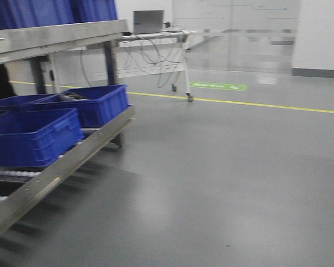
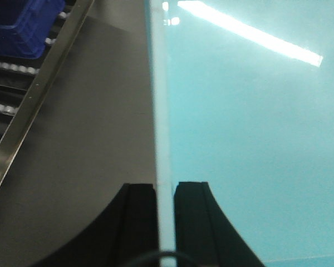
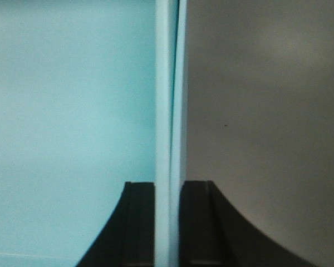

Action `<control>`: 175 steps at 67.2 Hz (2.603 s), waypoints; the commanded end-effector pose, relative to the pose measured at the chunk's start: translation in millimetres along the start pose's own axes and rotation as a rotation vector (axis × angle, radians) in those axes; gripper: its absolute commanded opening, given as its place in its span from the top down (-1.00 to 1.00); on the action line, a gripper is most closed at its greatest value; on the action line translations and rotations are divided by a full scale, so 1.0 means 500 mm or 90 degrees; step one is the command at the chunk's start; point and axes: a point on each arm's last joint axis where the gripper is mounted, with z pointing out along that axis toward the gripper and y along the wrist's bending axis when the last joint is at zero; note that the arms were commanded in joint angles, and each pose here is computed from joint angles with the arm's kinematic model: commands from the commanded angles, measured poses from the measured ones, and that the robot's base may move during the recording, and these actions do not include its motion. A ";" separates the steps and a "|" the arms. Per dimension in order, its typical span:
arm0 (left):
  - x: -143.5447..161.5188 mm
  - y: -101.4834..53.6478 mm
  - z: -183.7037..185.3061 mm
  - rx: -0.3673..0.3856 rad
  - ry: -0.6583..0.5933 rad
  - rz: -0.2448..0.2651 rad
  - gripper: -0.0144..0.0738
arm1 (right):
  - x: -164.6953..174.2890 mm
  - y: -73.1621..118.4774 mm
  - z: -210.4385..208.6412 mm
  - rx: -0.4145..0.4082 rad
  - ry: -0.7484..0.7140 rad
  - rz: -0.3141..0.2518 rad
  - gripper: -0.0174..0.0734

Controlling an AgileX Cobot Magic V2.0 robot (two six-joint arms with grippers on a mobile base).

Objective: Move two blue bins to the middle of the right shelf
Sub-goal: 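Drive the base up to the shelf above the bin with the red bag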

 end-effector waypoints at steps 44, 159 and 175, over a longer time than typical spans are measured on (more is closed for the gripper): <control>-0.016 -0.002 -0.024 0.028 -0.057 -0.001 0.92 | -0.020 0.011 -0.035 -0.051 -0.082 0.004 0.98; -0.016 -0.002 -0.024 0.028 -0.057 -0.001 0.92 | -0.020 0.011 -0.035 -0.051 -0.082 0.004 0.98; -0.016 -0.002 -0.024 0.028 -0.057 -0.001 0.92 | -0.020 0.011 -0.035 -0.051 -0.082 0.004 0.98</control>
